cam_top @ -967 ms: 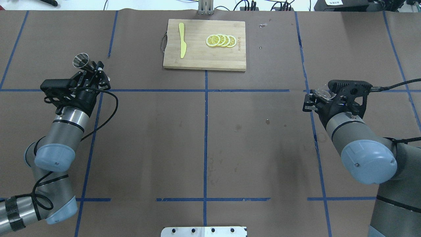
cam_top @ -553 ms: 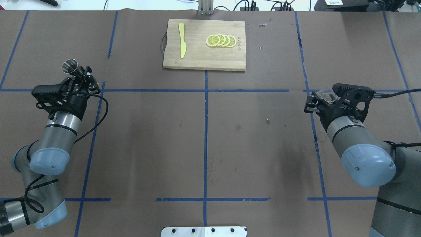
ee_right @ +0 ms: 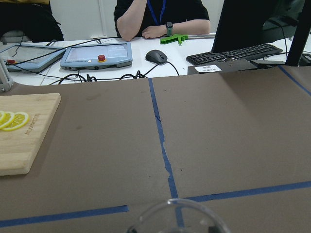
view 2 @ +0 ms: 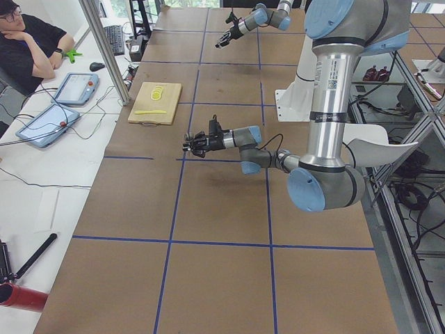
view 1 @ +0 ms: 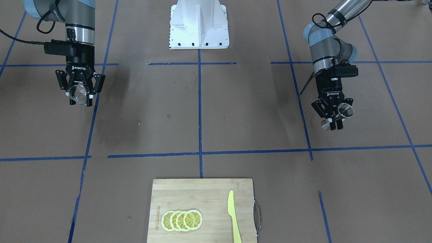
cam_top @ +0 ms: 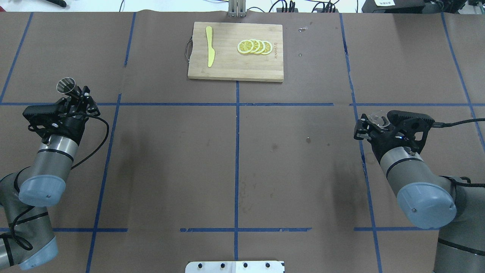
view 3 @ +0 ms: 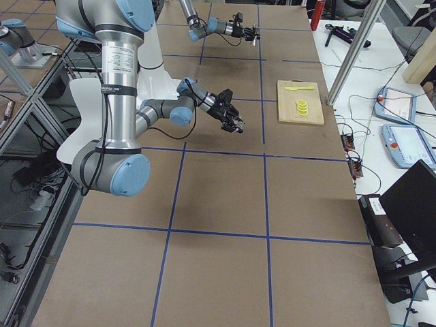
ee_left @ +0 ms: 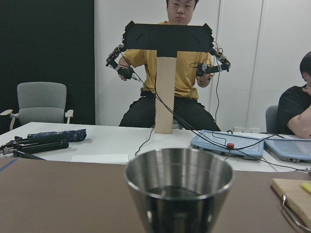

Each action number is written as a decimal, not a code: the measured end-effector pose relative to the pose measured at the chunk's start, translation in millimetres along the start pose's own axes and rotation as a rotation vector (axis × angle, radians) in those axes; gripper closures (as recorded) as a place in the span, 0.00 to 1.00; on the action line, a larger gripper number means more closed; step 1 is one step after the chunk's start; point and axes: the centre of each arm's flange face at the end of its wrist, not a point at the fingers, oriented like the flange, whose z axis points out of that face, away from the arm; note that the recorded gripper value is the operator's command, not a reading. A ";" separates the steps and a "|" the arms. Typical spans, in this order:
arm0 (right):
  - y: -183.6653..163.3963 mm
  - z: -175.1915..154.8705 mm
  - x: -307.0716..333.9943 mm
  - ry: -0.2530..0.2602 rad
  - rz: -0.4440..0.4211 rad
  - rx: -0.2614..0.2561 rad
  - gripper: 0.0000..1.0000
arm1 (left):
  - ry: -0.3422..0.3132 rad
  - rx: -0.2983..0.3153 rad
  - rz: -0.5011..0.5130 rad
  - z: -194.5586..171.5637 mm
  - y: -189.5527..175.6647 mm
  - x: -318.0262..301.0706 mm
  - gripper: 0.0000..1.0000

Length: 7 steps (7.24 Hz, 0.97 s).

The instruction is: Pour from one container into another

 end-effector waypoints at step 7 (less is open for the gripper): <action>26.1 2.6 26.3 -0.028 -0.007 0.040 1.00 | -0.220 -0.110 -0.135 -2.8 31.1 10.3 1.00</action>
